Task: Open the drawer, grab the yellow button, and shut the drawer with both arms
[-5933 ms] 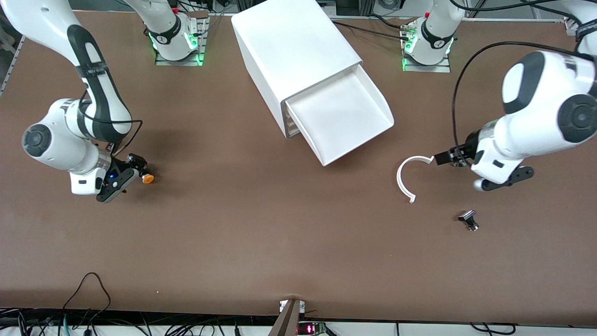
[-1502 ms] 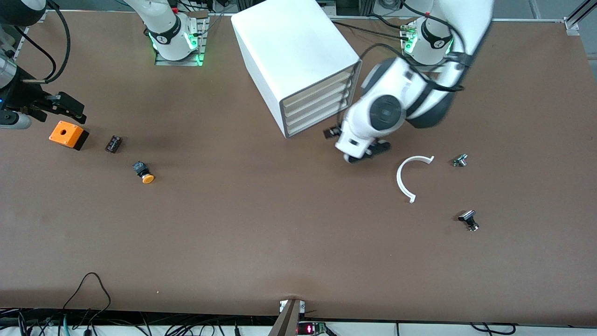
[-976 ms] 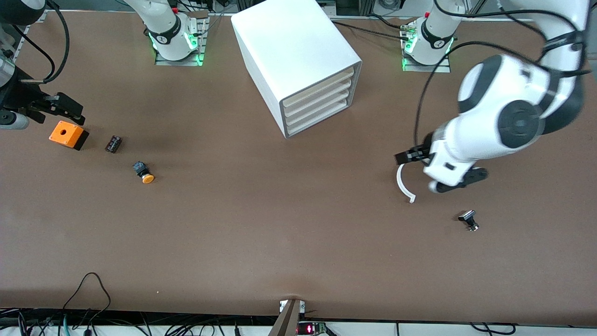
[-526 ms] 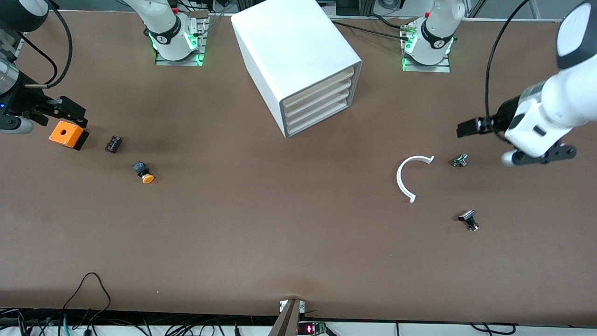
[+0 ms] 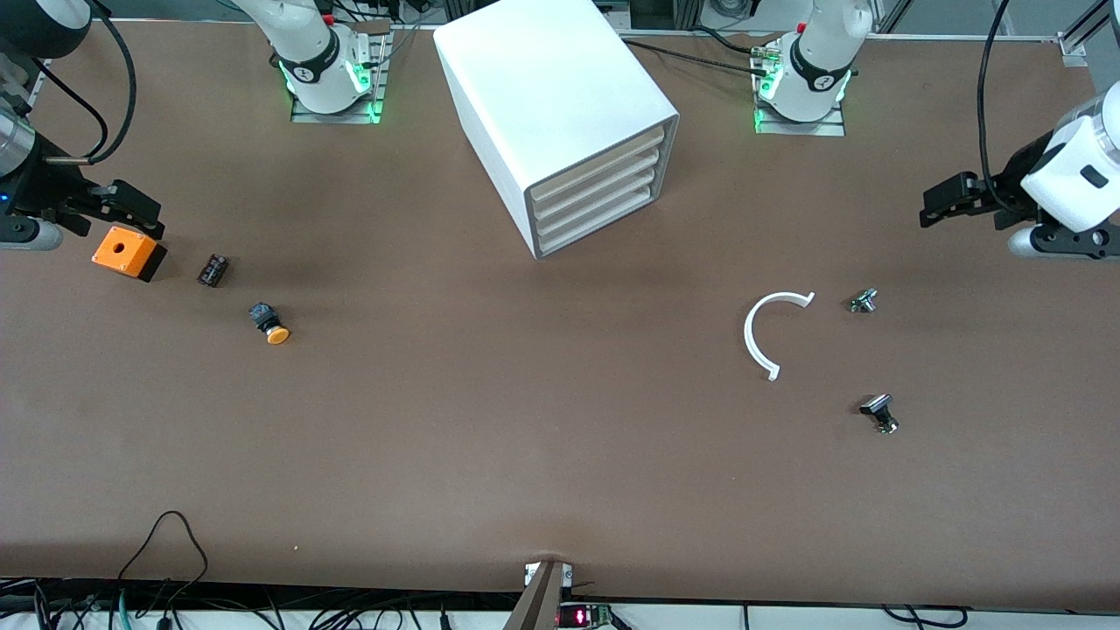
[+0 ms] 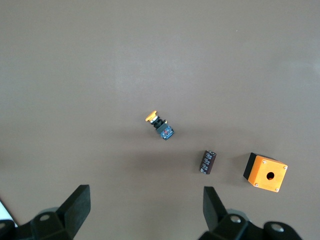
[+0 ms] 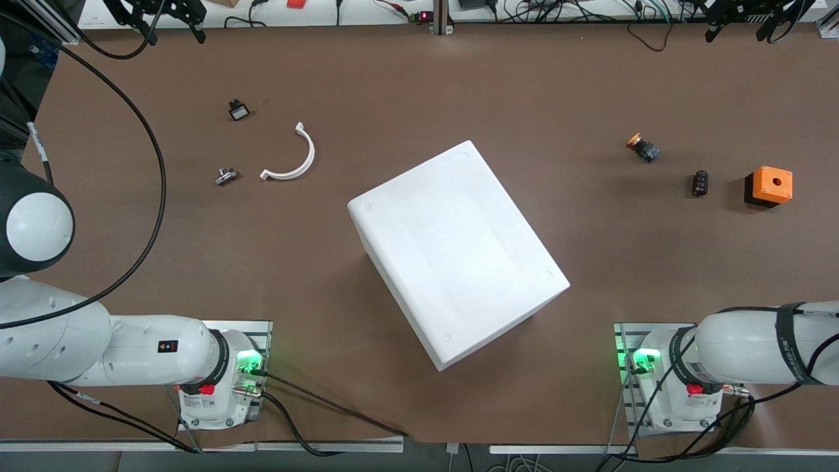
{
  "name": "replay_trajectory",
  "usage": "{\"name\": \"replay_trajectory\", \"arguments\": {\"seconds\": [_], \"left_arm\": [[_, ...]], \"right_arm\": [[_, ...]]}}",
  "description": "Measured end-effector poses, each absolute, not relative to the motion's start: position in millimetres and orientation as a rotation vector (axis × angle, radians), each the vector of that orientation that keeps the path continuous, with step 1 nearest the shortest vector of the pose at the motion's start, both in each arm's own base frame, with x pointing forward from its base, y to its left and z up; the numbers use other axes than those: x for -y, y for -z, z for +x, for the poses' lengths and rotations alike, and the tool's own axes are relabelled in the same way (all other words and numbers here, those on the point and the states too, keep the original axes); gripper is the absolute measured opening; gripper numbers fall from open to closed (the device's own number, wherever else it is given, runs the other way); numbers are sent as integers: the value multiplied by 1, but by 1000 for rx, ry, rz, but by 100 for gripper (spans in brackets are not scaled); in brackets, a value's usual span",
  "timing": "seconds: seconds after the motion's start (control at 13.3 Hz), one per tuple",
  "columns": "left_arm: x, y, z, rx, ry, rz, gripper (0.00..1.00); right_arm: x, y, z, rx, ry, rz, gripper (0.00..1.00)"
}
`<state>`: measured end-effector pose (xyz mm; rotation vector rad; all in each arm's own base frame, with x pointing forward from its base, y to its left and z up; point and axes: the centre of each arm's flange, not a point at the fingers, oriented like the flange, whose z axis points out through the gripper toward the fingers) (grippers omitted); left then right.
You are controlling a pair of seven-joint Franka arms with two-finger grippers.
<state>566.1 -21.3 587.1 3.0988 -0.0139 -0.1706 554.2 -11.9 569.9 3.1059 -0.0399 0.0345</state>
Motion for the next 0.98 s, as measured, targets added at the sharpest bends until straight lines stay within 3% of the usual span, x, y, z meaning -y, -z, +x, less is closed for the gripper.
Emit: {"name": "replay_trajectory", "arguments": {"seconds": [0.98], "left_arm": [[17,-576,584,17,62,3124,100]], "right_arm": [[7,-570,554,23,-36,3106,100]]}}
